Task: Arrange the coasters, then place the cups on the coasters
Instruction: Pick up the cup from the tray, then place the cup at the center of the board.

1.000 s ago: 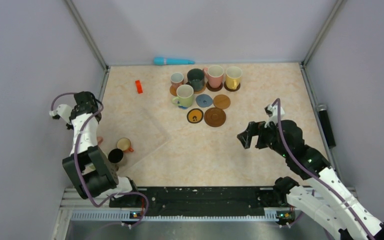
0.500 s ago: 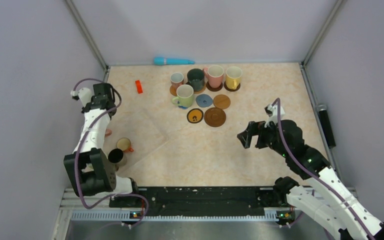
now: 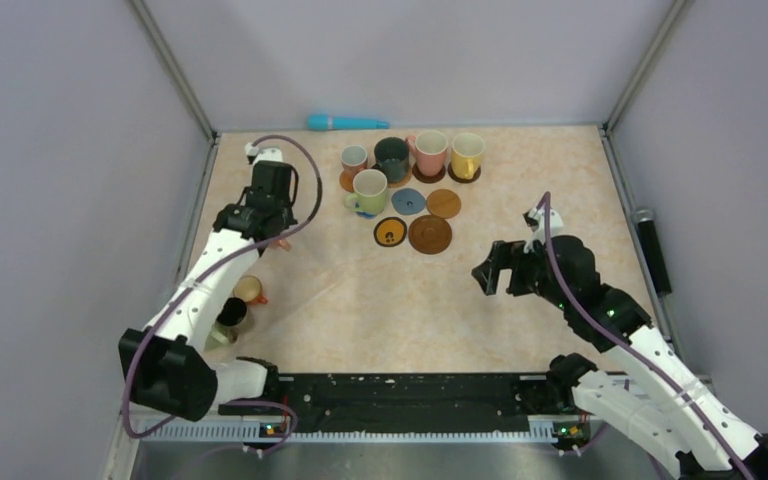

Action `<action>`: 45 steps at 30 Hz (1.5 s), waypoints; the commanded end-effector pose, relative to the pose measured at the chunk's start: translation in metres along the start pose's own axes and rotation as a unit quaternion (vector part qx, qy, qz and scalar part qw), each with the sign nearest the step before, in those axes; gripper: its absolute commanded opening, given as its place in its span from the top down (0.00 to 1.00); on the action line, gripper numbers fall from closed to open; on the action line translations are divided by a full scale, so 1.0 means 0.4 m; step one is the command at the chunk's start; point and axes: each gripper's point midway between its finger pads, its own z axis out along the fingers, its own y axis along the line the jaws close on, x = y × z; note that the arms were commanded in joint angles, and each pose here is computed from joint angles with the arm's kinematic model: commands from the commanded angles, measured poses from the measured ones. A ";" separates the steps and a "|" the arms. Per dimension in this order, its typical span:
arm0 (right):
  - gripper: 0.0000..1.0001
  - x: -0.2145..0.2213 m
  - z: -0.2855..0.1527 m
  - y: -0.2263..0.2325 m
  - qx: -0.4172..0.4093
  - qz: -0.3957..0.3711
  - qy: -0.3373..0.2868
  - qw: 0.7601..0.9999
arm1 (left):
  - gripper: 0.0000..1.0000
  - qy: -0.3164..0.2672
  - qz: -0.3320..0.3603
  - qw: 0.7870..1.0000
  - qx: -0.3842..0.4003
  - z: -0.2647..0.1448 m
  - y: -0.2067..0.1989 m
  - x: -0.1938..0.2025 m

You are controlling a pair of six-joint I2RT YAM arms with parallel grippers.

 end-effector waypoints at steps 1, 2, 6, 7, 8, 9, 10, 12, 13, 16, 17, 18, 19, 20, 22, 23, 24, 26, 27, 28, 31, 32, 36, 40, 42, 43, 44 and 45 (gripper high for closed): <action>0.04 -0.031 -0.003 0.024 -0.009 0.023 -0.013 1.000 | 1.00 -0.061 0.056 0.991 0.101 -0.115 -0.113 -0.036; 0.04 -0.028 0.000 0.026 -0.011 0.029 -0.011 0.999 | 1.00 -0.063 0.071 0.988 0.122 -0.136 -0.142 -0.022; 0.05 -0.019 0.013 0.033 -0.015 0.046 -0.004 0.999 | 1.00 -0.072 0.128 0.970 0.194 -0.221 -0.246 0.039; 0.05 -0.017 0.014 0.032 -0.015 0.048 -0.002 0.999 | 1.00 -0.072 0.140 0.964 0.212 -0.243 -0.274 0.057; 0.05 -0.016 0.016 0.033 -0.015 0.050 -0.001 0.999 | 1.00 -0.073 0.148 0.959 0.228 -0.263 -0.297 0.072; 0.05 -0.016 0.016 0.033 -0.015 0.050 -0.001 0.999 | 1.00 -0.073 0.156 0.954 0.244 -0.285 -0.324 0.089; 0.05 -0.015 0.016 0.032 -0.015 0.051 -0.001 0.999 | 1.00 -0.073 0.164 0.949 0.258 -0.304 -0.348 0.105; 0.05 -0.015 0.016 0.030 -0.011 0.052 -0.003 0.999 | 1.00 -0.069 0.185 0.936 0.292 -0.343 -0.407 0.144; 0.05 -0.017 0.014 0.028 -0.009 0.053 -0.005 0.999 | 1.00 -0.065 0.196 0.930 0.303 -0.357 -0.431 0.164; 0.05 -0.018 0.013 0.026 -0.006 0.057 -0.006 0.998 | 1.00 -0.055 0.231 0.918 0.319 -0.387 -0.497 0.225; 0.05 -0.017 0.012 0.026 -0.006 0.058 -0.005 0.998 | 1.00 -0.055 0.241 0.915 0.320 -0.394 -0.515 0.240; 0.05 -0.015 0.013 0.026 -0.006 0.060 -0.004 0.998 | 1.00 -0.055 0.250 0.912 0.321 -0.401 -0.531 0.254; 0.06 -0.013 0.014 0.026 -0.007 0.060 -0.002 0.998 | 1.00 -0.056 0.260 0.909 0.323 -0.408 -0.548 0.266; 0.06 -0.009 0.015 0.026 -0.007 0.061 0.000 0.998 | 1.00 -0.057 0.269 0.905 0.325 -0.414 -0.565 0.279; 0.06 -0.001 0.018 0.026 -0.007 0.064 0.006 0.998 | 1.00 -0.064 0.285 0.897 0.331 -0.427 -0.597 0.296; 0.07 0.001 0.020 0.027 -0.008 0.066 0.007 0.998 | 1.00 -0.068 0.293 0.893 0.334 -0.433 -0.612 0.304; 0.07 0.005 0.023 0.029 -0.009 0.068 0.011 0.998 | 1.00 -0.072 0.303 0.888 0.340 -0.439 -0.628 0.314; 0.08 0.007 0.027 0.031 -0.011 0.072 0.014 0.997 | 1.00 -0.070 0.320 0.876 0.355 -0.448 -0.659 0.338; 0.08 0.009 0.029 0.031 -0.010 0.073 0.015 0.997 | 1.00 -0.067 0.326 0.870 0.364 -0.452 -0.674 0.349; 0.08 0.009 0.030 0.031 -0.010 0.074 0.015 0.997 | 1.00 -0.061 0.332 0.865 0.371 -0.455 -0.687 0.362; 0.09 0.009 0.033 0.032 -0.011 0.076 0.014 0.997 | 1.00 -0.044 0.342 0.856 0.385 -0.453 -0.715 0.396; 0.09 0.010 0.033 0.032 -0.011 0.077 0.015 0.997 | 1.00 -0.040 0.344 0.854 0.389 -0.453 -0.723 0.404; 0.09 0.013 0.037 0.030 -0.009 0.077 0.016 0.997 | 0.92 -0.026 0.347 0.849 0.398 -0.450 -0.743 0.428; 0.09 0.014 0.041 0.029 -0.008 0.076 0.018 0.997 | 0.76 -0.023 0.342 0.852 0.397 -0.450 -0.752 0.428; 0.09 0.016 0.043 0.028 -0.007 0.076 0.019 0.997 | 0.70 -0.026 0.336 0.854 0.396 -0.453 -0.754 0.420; 0.09 0.016 0.044 0.028 -0.007 0.076 0.020 0.997 | 0.66 -0.027 0.332 0.855 0.397 -0.457 -0.754 0.415; 0.09 0.017 0.045 0.029 -0.008 0.076 0.020 0.997 | 0.60 -0.031 0.326 0.857 0.397 -0.462 -0.753 0.405; 0.10 0.017 0.047 0.030 -0.008 0.078 0.021 0.997 | 0.53 -0.035 0.319 0.860 0.397 -0.467 -0.751 0.394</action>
